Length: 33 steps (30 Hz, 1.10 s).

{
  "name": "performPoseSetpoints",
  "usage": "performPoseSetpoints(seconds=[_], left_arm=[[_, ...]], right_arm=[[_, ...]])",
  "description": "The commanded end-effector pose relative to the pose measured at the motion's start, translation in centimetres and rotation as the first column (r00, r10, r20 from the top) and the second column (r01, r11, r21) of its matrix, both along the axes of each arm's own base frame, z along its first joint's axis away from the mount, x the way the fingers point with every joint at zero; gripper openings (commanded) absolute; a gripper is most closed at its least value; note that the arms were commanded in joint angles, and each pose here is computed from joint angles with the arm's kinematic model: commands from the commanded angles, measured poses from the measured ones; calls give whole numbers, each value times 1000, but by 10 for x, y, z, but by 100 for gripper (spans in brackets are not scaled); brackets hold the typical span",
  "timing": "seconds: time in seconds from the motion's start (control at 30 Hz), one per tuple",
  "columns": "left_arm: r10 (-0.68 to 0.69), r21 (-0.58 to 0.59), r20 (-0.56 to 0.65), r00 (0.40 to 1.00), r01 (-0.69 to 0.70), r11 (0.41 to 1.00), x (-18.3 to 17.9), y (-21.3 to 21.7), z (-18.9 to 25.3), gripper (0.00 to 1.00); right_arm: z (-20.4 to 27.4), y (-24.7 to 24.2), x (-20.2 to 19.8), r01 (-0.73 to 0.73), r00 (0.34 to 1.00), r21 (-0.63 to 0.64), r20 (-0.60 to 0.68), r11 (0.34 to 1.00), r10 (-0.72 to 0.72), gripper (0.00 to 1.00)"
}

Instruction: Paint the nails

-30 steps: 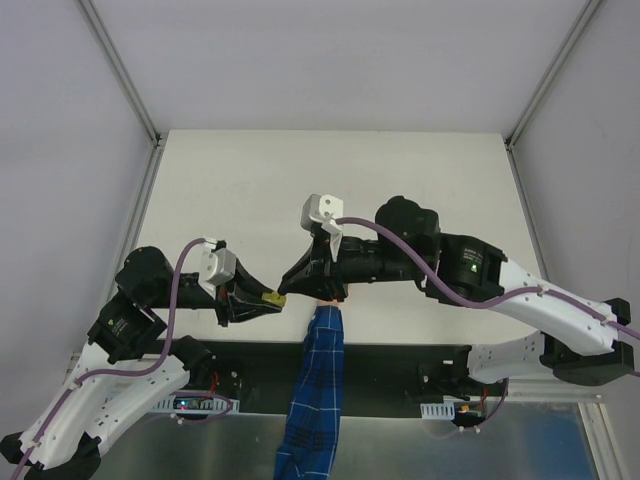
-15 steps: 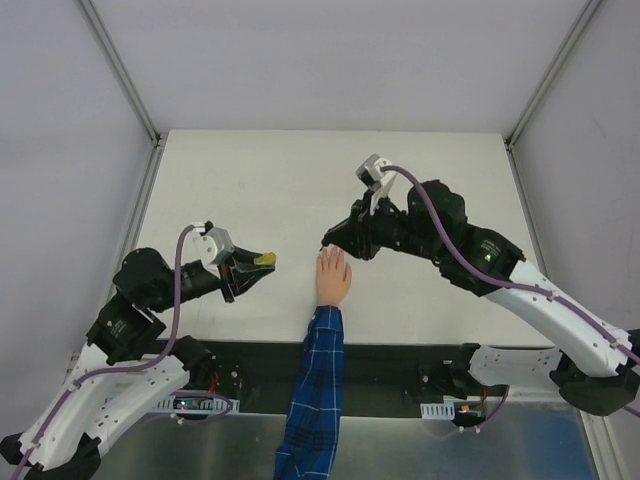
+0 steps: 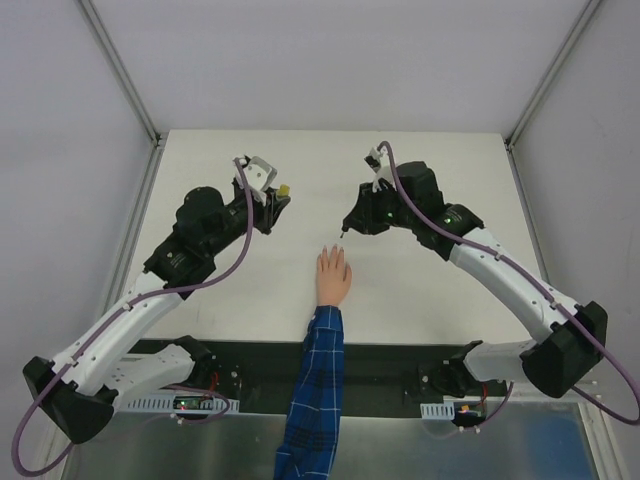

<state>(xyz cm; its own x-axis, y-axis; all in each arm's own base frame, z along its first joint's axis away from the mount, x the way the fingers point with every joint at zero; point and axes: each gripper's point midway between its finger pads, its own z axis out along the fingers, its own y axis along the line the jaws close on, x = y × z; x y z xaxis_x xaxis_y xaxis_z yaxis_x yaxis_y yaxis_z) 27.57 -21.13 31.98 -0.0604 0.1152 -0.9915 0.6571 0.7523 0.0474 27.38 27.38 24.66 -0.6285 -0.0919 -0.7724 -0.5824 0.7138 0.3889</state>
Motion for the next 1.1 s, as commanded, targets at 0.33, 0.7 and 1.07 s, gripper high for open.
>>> performPoseSetpoints(seconds=[0.33, 0.7, 1.07], left_arm=[[171, -55, -55, 984, -174, 983, 2, 27, 53, 0], [94, 2, -86, 992, -95, 996, 27, 11, 72, 0], [120, -58, -129, 984, -128, 990, 40, 43, 71, 0]], right_arm=[[-32, 8, 49, 112, 991, -73, -71, 991, -117, 0], [-61, 39, 77, 45, 989, -123, -135, 991, -62, 0], [-99, 76, 81, 51, 968, -183, -232, 982, -93, 0]])
